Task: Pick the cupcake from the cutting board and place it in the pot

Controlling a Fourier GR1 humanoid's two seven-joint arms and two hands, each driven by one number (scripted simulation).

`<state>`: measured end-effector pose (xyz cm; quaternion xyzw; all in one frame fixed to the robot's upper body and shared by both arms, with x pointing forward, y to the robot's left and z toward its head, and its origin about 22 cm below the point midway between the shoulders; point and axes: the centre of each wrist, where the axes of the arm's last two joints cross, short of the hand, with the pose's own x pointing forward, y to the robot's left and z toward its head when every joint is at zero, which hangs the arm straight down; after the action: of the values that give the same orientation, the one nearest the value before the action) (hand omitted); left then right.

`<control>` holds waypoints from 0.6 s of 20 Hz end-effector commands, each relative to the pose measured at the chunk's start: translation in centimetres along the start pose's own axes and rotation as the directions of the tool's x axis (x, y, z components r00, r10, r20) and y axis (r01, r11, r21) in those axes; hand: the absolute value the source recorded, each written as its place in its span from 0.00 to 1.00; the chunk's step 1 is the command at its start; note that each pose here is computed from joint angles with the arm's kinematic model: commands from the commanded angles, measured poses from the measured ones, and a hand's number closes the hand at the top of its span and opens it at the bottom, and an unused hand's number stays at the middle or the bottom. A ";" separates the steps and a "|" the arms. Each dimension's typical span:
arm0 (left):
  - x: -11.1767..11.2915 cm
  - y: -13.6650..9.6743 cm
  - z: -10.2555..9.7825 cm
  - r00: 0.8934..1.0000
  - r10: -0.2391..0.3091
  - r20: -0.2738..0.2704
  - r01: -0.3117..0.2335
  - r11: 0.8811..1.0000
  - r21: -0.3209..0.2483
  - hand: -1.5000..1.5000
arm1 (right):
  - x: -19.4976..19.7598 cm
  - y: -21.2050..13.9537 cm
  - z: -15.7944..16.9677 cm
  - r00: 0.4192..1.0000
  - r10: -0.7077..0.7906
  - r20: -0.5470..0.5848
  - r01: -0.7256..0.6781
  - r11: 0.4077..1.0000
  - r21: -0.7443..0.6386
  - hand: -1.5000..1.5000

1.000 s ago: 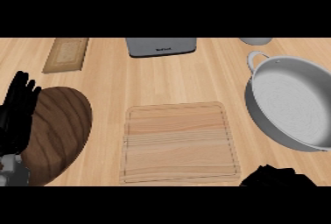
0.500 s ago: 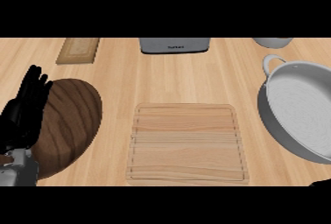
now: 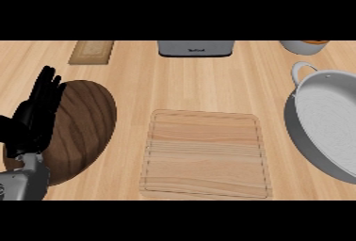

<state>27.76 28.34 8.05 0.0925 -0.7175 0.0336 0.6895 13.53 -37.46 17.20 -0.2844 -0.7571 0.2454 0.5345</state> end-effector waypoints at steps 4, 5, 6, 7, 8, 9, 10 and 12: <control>-0.1 -1.7 -0.2 1.000 0.012 -0.006 -0.013 1.000 -0.015 0.50 | -4.7 -0.3 -3.6 0.998 0.055 0.004 -0.055 0.995 -0.080 1.00; 0.5 -0.8 -1.2 1.000 0.002 0.010 -0.002 1.000 -0.031 0.50 | -3.0 -1.7 -3.5 0.971 0.238 -0.008 -0.237 0.964 -0.124 1.00; 1.0 -0.6 -1.0 1.000 -0.003 0.026 0.003 1.000 -0.031 0.50 | -4.1 -1.8 -4.3 0.956 0.290 -0.043 -0.293 0.941 -0.169 1.00; 0.1 -1.2 -0.4 1.000 0.013 0.016 -0.013 0.999 -0.039 0.50 | -4.8 -1.8 -4.4 0.936 0.350 -0.049 -0.353 0.921 -0.163 1.00; -1.2 -1.6 -0.2 1.000 0.024 -0.007 -0.024 0.999 -0.028 0.50 | -5.9 -1.7 -4.7 0.925 0.373 -0.068 -0.380 0.911 -0.160 1.00; -0.2 -1.7 -0.7 1.000 -0.003 0.014 0.003 1.000 -0.024 0.50 | -6.6 0.2 -5.1 0.916 0.397 -0.055 -0.401 0.905 -0.140 1.00; 0.8 0.0 -0.7 1.000 0.015 0.020 -0.014 0.999 -0.046 0.50 | -8.2 1.5 -5.6 0.912 0.406 -0.062 -0.411 0.904 -0.117 1.00; 0.7 0.0 -1.5 1.000 0.003 0.007 -0.002 1.000 -0.018 0.50 | -9.6 3.4 -7.4 0.914 0.401 -0.069 -0.406 0.906 -0.115 1.00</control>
<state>28.56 27.92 8.30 0.0799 -0.7225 0.0253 0.6863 20.66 -41.60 13.61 -0.4479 -0.7039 0.2688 0.4813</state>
